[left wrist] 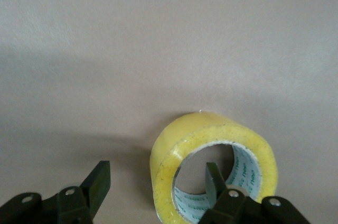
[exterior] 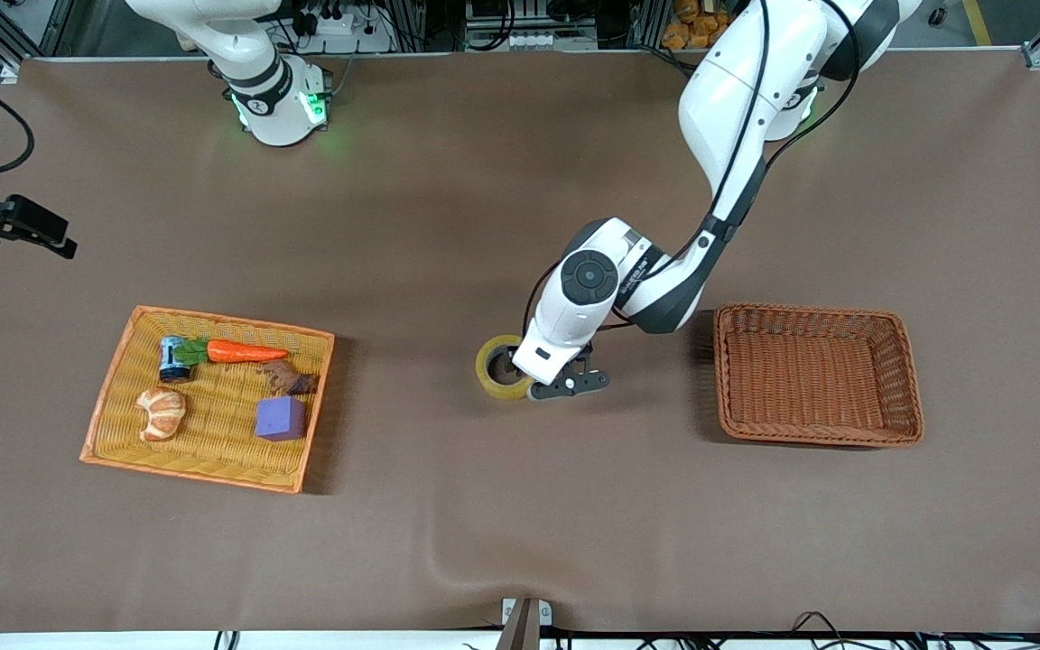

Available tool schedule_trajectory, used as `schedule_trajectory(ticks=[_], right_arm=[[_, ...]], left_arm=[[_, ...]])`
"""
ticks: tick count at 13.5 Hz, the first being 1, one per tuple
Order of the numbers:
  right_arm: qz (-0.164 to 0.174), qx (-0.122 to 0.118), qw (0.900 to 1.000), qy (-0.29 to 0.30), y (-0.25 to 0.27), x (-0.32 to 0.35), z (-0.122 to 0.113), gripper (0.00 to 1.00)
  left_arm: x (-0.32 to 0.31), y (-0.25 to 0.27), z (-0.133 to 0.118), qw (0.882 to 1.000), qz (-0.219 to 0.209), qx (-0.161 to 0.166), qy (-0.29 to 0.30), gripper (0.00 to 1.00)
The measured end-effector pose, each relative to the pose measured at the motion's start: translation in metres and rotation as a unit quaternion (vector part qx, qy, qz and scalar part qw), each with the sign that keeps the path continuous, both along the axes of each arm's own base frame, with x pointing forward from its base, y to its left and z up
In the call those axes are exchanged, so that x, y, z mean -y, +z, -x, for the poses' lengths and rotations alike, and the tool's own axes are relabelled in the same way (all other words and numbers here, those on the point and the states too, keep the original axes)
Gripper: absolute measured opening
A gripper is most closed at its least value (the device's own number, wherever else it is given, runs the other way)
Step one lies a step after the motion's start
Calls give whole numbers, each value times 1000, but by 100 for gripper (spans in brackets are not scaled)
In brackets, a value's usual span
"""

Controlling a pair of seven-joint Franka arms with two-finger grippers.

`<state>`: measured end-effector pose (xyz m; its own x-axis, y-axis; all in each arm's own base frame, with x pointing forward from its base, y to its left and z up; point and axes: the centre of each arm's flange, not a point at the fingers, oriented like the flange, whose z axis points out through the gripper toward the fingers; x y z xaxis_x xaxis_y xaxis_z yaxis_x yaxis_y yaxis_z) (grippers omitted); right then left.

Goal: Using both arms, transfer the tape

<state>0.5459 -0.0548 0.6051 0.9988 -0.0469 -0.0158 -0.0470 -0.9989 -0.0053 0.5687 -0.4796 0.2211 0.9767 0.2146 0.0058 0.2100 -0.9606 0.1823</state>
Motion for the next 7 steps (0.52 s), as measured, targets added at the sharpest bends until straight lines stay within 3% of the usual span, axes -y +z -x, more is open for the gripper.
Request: schedule_trajectory(ticks=[2, 3, 7], right_arm=[[0, -2, 1000, 3, 0, 4, 1, 100], [0, -4, 1000, 6, 0, 1, 1, 100], [1, 7, 1000, 10, 12, -3, 0, 100]], left_arm=[[2, -8, 3, 1000, -1, -2, 0, 66], [3, -11, 3, 1000, -2, -3, 0, 66], [5, -14, 3, 1000, 3, 2, -1, 23]])
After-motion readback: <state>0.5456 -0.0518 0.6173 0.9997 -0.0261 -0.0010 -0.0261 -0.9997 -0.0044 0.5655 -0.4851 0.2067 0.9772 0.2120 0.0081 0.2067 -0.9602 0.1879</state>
